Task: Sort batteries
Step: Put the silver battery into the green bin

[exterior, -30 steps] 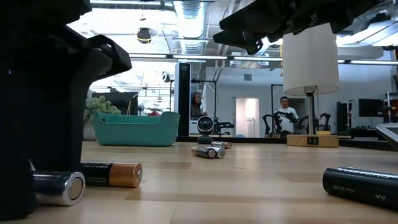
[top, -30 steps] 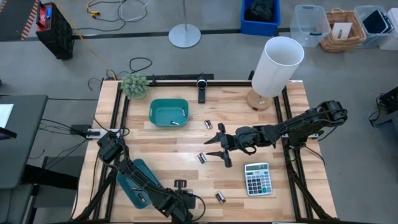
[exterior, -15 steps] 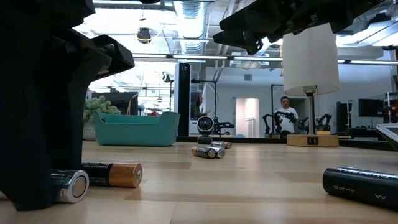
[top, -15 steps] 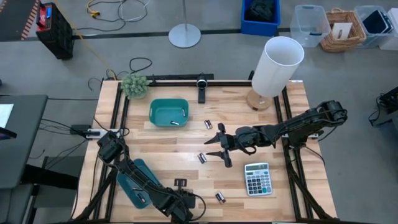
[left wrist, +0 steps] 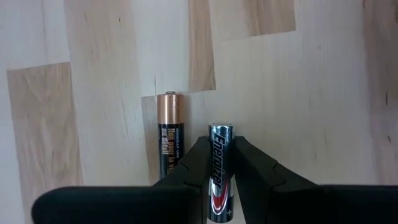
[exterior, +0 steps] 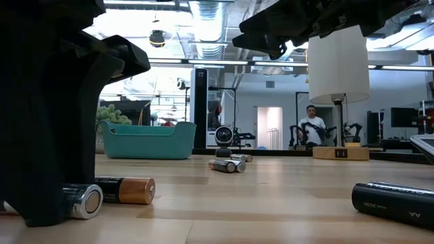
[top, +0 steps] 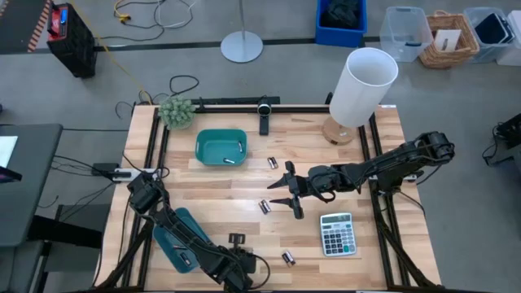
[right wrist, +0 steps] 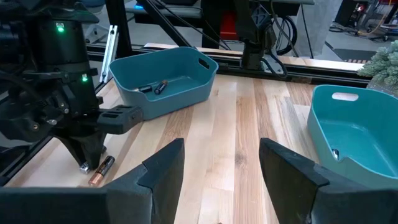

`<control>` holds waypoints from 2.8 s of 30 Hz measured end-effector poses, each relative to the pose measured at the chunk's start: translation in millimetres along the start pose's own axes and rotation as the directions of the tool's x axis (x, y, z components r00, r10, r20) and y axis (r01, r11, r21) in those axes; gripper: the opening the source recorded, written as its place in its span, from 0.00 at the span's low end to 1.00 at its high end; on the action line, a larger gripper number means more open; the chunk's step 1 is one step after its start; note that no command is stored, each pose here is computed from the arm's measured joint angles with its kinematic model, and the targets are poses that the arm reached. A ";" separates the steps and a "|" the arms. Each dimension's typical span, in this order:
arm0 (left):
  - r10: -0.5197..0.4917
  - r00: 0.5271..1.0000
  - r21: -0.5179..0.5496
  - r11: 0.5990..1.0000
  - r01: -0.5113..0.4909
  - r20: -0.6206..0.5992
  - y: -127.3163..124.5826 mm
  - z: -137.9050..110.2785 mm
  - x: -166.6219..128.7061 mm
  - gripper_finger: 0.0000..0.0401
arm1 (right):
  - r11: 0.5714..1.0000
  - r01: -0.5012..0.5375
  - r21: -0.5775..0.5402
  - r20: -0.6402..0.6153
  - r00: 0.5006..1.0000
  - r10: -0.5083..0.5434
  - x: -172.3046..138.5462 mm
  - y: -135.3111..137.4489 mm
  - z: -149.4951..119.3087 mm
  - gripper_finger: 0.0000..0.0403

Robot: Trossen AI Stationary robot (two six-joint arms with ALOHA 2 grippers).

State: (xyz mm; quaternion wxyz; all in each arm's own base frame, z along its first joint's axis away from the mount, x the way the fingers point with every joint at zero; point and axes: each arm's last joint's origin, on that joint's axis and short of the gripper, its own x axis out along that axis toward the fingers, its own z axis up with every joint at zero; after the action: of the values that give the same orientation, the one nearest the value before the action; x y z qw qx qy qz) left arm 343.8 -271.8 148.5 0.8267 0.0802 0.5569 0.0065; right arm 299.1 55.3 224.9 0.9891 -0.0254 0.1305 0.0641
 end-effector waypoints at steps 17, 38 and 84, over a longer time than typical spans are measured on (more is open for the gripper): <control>0.034 0.999 0.011 0.999 -0.034 0.029 -0.2 4.4 -5.9 0.12 | 1.000 0.000 0.002 0.000 1.000 0.000 0.0 0.0 -0.1 0.55; 0.742 0.669 0.053 0.671 -0.740 -0.050 94.4 16.6 -44.0 0.12 | 1.000 0.014 0.000 -0.003 1.000 -0.014 0.0 -0.5 -0.4 0.55; 0.233 0.858 -0.341 0.937 -0.072 0.458 405.3 -143.9 -84.9 0.12 | 0.882 0.461 -0.100 0.166 0.882 -0.442 -23.8 -149.1 37.3 0.55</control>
State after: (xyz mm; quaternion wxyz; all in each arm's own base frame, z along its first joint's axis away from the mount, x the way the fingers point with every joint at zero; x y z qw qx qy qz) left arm 210.9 137.9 230.5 0.9397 -0.0079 0.3119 0.1399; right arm 305.7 -92.8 272.0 0.9792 -0.1183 0.0472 -0.1578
